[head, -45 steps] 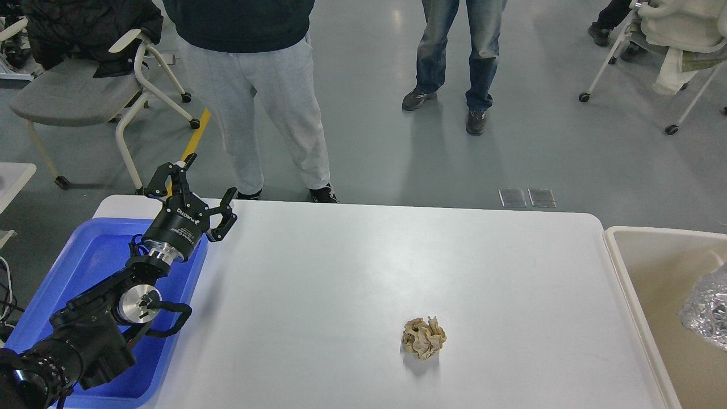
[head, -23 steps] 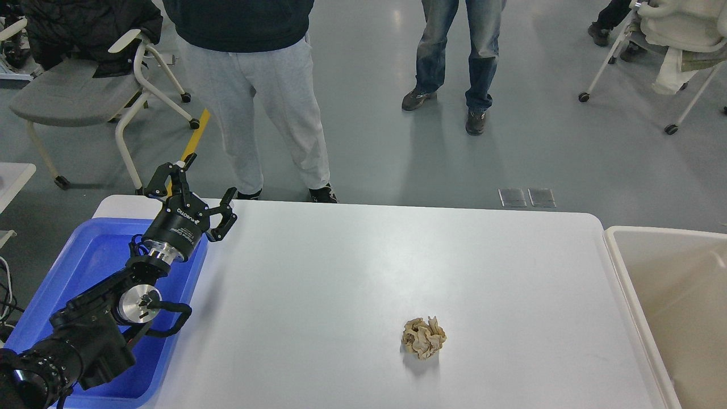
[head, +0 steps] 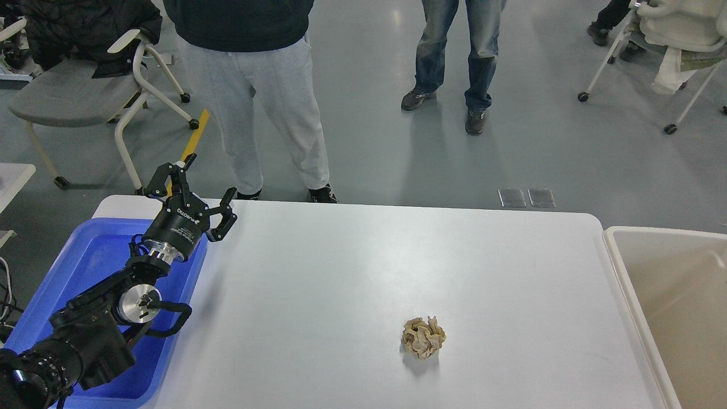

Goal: Tidy desktop

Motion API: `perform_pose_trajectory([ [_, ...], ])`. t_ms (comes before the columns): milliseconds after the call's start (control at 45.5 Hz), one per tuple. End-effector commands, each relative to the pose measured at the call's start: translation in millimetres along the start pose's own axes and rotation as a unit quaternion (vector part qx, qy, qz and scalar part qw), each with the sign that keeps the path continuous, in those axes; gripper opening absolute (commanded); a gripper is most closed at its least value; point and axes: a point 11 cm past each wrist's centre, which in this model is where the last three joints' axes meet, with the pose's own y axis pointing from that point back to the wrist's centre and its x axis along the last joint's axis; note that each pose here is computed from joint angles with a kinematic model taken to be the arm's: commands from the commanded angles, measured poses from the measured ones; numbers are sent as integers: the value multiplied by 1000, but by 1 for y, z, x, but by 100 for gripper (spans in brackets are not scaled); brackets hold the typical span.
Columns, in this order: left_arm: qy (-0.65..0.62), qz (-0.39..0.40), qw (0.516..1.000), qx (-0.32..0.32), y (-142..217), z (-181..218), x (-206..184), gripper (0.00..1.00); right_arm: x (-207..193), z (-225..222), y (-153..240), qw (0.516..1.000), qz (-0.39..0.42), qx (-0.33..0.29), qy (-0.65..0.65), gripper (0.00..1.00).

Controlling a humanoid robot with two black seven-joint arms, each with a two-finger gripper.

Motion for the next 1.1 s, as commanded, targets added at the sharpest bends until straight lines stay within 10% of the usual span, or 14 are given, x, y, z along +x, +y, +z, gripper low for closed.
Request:
perform_pose_trajectory([
  [0,0,0,1000,-1,0,0,0,100,-6,-60,-3,988,-5,59,-141,100],
  [440,0,1,1000,-1,0,0,0,100,-21,-194,34,830,-136,196,-504,100],
  [1078,0,1,1000,-1,0,0,0,100,-124,-345,140,687,-355,293,-563,100],
])
